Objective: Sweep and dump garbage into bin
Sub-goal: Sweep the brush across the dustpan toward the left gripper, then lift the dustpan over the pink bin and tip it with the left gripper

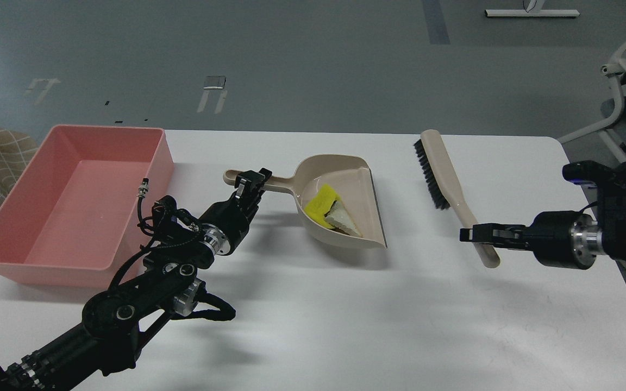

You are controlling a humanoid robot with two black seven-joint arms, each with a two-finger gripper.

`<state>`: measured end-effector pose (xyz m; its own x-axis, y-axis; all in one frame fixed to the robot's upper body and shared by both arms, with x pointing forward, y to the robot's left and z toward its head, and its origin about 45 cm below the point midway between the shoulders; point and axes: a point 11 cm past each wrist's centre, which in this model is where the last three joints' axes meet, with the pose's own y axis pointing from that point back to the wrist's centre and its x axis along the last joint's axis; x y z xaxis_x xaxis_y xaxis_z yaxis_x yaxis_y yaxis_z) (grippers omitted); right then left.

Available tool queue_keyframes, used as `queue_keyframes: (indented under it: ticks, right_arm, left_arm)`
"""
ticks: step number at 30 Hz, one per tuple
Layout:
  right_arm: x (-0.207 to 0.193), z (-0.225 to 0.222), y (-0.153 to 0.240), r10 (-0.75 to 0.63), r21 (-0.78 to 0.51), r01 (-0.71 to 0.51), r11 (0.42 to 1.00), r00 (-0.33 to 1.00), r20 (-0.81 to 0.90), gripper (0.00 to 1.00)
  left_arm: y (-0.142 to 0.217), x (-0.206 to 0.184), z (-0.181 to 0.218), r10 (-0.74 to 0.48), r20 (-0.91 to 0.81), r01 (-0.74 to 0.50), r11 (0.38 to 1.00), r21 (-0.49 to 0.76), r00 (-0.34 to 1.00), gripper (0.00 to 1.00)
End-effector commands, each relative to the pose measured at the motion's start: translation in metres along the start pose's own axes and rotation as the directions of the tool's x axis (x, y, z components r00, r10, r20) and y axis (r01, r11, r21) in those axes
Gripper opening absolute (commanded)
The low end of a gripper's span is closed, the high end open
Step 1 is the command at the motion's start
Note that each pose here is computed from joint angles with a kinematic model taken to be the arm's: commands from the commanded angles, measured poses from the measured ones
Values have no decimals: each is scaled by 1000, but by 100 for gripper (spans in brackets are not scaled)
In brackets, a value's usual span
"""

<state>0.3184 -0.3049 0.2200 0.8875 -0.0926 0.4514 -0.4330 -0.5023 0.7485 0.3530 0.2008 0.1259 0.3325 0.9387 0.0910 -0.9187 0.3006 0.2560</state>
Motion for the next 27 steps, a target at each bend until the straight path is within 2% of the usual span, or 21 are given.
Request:
queue_keyframes:
  ticks: [1, 8, 16, 21, 27]
  right_arm:
    - [-19, 27, 23, -12, -45, 14, 999, 998, 61, 0]
    - [-47, 45, 25, -27, -65, 35, 997, 993, 117, 0]
    - [-51, 38, 21, -31, -44, 36, 998, 993, 115, 0]
    - [-51, 38, 21, -31, -43, 36, 998, 993, 116, 0]
    - [-52, 38, 21, -29, -42, 34, 999, 993, 117, 0]
  left_arm:
    - [2, 8, 16, 6, -61, -8, 1000, -30, 998, 0]
    - [8, 32, 45, 27, -135, -38, 996, -86, 990, 0]
    - [34, 115, 81, 127, -128, -144, 980, -135, 984, 0]
    - [70, 189, 112, 208, -121, -228, 957, -180, 971, 0]
    - [139, 255, 103, 287, -126, -305, 940, -156, 950, 0]
